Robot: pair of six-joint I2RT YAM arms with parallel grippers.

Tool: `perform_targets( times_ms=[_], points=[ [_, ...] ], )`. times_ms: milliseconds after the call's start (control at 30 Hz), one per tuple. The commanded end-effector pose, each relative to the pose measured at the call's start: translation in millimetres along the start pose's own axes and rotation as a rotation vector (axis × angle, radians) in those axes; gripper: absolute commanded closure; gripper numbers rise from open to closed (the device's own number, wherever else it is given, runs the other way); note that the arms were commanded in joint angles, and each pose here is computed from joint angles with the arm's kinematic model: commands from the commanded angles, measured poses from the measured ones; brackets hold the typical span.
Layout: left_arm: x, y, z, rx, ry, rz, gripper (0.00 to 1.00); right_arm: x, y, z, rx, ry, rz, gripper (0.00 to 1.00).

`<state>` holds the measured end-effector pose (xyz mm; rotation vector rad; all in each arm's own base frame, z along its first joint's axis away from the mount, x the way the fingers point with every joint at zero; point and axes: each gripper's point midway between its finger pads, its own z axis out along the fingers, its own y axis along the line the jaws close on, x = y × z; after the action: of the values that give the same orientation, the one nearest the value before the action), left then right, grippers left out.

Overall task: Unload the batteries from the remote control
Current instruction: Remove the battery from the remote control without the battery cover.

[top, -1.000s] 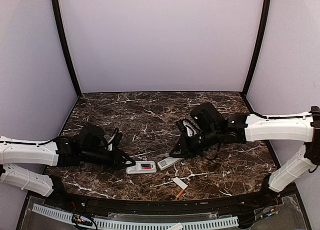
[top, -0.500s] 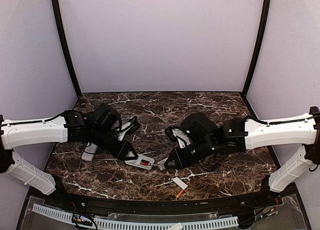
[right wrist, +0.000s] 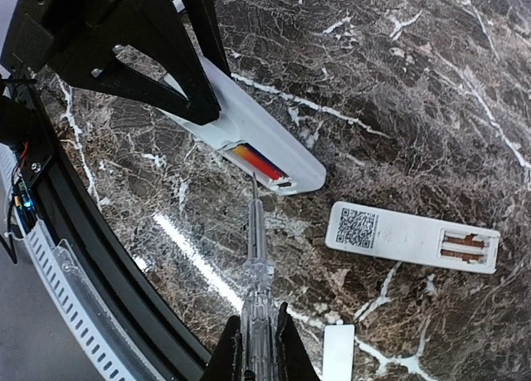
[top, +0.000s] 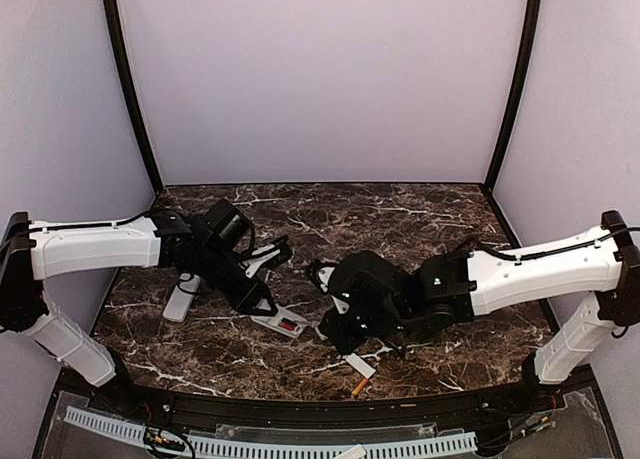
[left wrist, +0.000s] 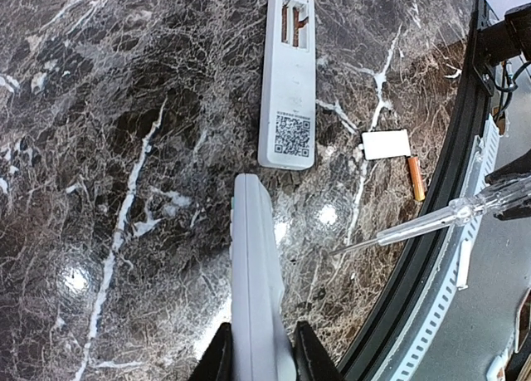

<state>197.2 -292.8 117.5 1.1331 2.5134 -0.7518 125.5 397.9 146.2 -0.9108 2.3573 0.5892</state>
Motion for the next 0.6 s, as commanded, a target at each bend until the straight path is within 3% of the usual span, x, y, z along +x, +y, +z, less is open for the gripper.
perform_targets(
  times_ms=[0, 567],
  points=[
    [-7, 4, -6, 0.031, 0.009, -0.009, 1.00, -14, -6, 5, 0.111, -0.047, -0.119, 1.00],
    [-8, 18, -1, 0.078, 0.034, -0.096, 1.00, -21, 0, 31, 0.152, -0.044, -0.225, 1.00]
  ],
)
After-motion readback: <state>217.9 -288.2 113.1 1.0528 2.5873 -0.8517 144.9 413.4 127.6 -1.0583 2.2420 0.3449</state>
